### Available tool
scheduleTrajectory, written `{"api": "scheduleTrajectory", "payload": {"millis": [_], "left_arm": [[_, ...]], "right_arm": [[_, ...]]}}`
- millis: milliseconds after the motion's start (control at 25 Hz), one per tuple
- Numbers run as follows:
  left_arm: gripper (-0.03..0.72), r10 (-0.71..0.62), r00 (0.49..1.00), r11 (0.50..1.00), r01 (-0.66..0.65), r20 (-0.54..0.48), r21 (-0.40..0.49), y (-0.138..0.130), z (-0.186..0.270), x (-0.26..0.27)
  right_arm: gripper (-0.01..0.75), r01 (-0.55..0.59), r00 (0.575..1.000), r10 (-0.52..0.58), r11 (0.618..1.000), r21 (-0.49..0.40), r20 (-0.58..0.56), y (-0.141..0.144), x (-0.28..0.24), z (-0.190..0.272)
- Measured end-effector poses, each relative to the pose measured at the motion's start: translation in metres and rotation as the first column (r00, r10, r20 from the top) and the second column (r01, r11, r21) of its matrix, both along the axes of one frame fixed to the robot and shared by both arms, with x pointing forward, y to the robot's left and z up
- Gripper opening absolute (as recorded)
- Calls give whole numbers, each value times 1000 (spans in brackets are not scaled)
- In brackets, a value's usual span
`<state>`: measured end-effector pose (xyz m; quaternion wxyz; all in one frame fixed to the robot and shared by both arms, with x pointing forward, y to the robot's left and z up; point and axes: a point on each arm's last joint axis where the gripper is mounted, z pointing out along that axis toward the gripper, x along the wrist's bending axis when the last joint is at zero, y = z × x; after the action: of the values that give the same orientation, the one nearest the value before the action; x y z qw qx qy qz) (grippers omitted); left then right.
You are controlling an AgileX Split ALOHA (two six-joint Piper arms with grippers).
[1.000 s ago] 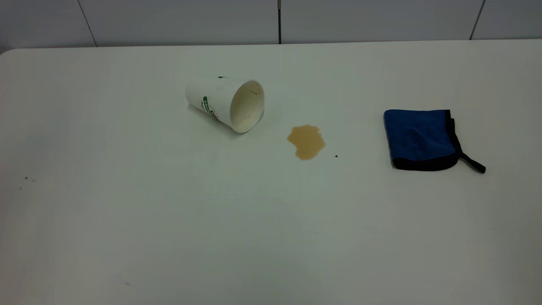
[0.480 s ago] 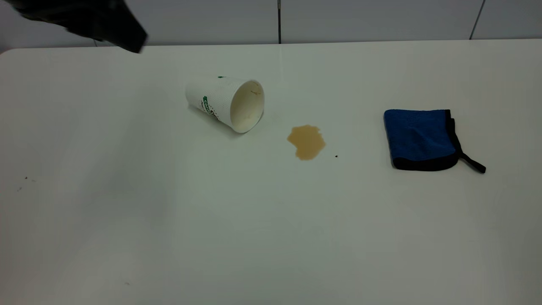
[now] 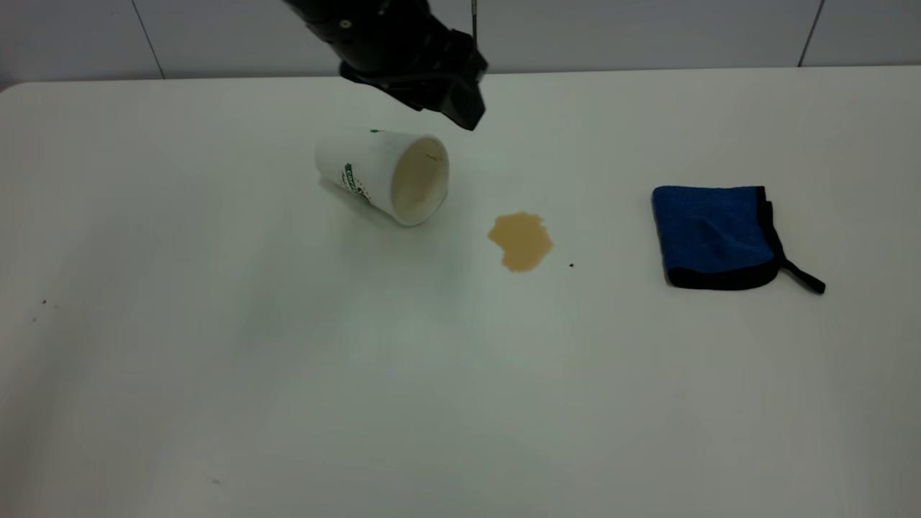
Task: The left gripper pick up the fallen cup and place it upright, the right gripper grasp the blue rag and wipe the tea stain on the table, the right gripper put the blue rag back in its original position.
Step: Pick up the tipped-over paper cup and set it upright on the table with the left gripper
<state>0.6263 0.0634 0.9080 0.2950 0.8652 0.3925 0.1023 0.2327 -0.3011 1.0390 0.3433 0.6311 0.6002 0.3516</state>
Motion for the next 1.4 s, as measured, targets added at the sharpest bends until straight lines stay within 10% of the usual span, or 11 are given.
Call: {"api": "scheduleTrajectory", "payload": {"millis": [360,760,1400], "left_arm": [[566,-132,988,978,144,-85,154,-26,24,16],[565,127,987,847,-158,95,507,-23,-16,31],[565,173,960,833,-261,219,488,-33,-57,37]], "right_arm": [[532,0,1000,0,1000,0,0,0,0,0],[532,0,1000,0,1000,0,0,0,0,0],[532,0,1000,0,1000,0,0,0,0,0]]}}
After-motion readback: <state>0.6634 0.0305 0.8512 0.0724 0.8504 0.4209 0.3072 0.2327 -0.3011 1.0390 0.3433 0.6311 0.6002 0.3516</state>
